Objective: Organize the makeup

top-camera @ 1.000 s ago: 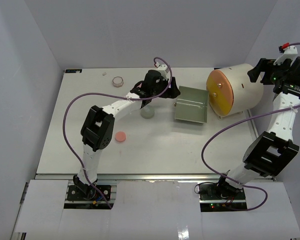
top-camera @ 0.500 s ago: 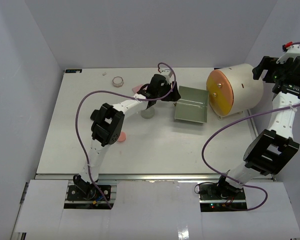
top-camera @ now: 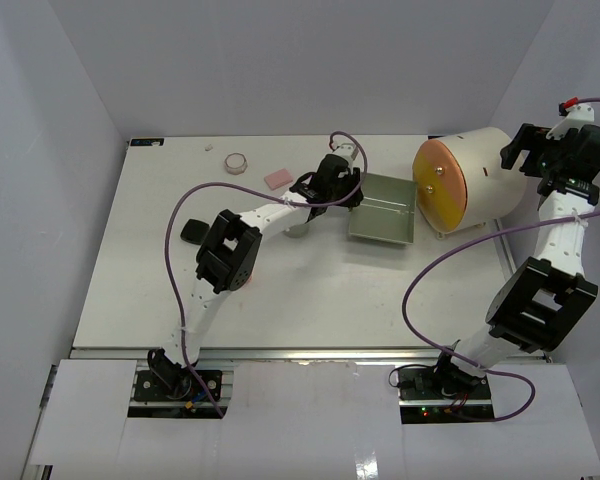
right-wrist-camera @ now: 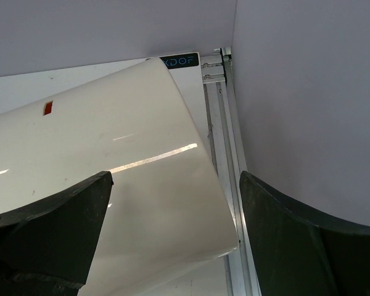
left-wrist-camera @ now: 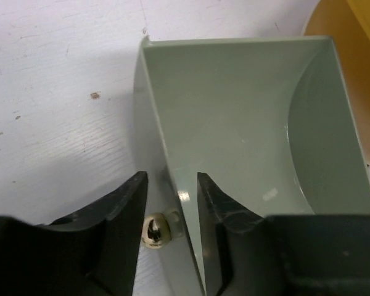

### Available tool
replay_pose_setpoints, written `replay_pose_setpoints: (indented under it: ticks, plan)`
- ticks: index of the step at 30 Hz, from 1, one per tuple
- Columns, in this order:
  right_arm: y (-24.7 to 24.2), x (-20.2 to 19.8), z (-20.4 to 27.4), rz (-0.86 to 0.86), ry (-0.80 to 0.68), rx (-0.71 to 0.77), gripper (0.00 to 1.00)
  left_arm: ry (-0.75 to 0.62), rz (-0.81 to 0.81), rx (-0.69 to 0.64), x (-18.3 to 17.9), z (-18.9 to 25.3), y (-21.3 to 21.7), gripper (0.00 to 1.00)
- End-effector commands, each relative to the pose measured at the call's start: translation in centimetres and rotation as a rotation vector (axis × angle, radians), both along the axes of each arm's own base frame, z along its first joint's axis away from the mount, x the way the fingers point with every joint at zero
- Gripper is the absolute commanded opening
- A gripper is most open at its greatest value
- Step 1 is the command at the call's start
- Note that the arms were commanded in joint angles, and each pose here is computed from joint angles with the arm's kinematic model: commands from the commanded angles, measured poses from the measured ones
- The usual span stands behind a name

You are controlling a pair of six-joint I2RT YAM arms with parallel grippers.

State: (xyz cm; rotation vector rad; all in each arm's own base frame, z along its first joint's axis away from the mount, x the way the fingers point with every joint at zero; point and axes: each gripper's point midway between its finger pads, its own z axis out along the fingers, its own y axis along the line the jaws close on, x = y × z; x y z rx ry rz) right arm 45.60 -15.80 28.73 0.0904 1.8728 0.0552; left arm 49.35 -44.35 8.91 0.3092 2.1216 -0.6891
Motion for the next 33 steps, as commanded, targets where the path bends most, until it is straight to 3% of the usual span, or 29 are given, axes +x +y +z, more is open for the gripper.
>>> replay_pose_setpoints:
  ticks: [1,12,24,33]
  plan:
    - [-0.1,-0.3,2.4,-0.036,-0.080,-0.016,0.90,-0.044,0.028,0.017,0.4,1.9,-0.2,0.39]
    - [0.3,0.4,1.1,-0.017,-0.067,0.048,0.90,0.036,0.046,-0.010,-1.6,1.3,0.8,0.14]
    - [0.9,0.1,0.1,0.008,-0.041,0.069,0.90,0.044,0.064,-0.087,-3.3,3.7,1.6,0.11]
    - [2.3,-0.3,-1.7,0.076,0.001,0.108,0.90,-0.006,0.115,-0.120,-4.1,7.1,3.5,0.03]
